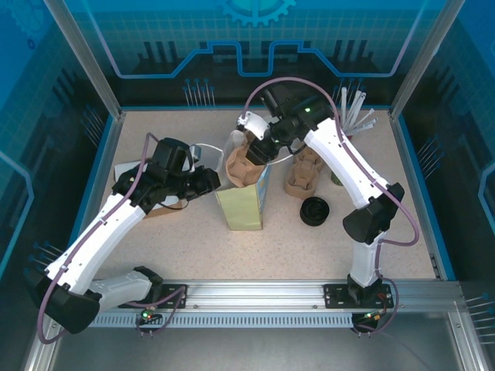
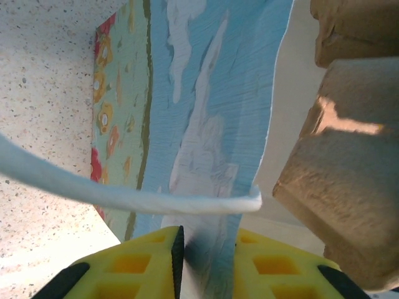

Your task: Pack the takeout coffee

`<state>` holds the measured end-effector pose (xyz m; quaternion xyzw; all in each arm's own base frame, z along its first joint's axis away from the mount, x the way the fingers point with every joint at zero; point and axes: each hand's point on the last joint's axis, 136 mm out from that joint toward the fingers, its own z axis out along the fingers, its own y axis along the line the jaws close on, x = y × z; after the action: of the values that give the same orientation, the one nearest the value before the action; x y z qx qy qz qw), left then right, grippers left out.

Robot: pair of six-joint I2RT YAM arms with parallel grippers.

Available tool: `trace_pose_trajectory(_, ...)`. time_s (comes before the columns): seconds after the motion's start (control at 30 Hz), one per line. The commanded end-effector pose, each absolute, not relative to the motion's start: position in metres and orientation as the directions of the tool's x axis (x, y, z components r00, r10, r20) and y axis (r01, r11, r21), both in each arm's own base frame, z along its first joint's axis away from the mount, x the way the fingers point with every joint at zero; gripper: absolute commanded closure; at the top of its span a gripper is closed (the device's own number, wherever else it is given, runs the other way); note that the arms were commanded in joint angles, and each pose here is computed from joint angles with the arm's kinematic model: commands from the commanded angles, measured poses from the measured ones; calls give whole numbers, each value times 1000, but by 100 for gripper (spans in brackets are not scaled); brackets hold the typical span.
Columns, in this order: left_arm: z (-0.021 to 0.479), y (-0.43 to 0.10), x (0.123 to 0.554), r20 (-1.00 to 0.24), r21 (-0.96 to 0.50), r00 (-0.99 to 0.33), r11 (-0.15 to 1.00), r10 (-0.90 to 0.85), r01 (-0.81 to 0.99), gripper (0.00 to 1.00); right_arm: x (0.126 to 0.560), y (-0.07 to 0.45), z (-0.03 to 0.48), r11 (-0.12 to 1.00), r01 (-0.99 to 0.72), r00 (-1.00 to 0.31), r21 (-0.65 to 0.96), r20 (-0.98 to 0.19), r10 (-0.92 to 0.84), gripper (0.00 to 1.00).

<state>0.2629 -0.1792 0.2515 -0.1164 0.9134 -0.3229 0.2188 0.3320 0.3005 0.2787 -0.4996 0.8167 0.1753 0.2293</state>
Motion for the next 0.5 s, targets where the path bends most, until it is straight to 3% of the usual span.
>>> trace_pose_trajectory(0.0, 259, -179, 272, -351, -636, -867, 770, -353, -56, 84, 318, 297, 266, 388, -922, -351, 24, -478, -805, 63)
trace_pose_trajectory(0.1, 263, -181, 275, -353, -643, -866, 764, -354, -50, 94, 313, 297, 262, 366, -931, -325, -2, -451, -831, 63)
trace_pose_trajectory(0.47, 281, -193, 272, -371, -669, -867, 743, -334, 0, 97, 301, 298, 238, 299, -953, -266, -51, -333, -905, 62)
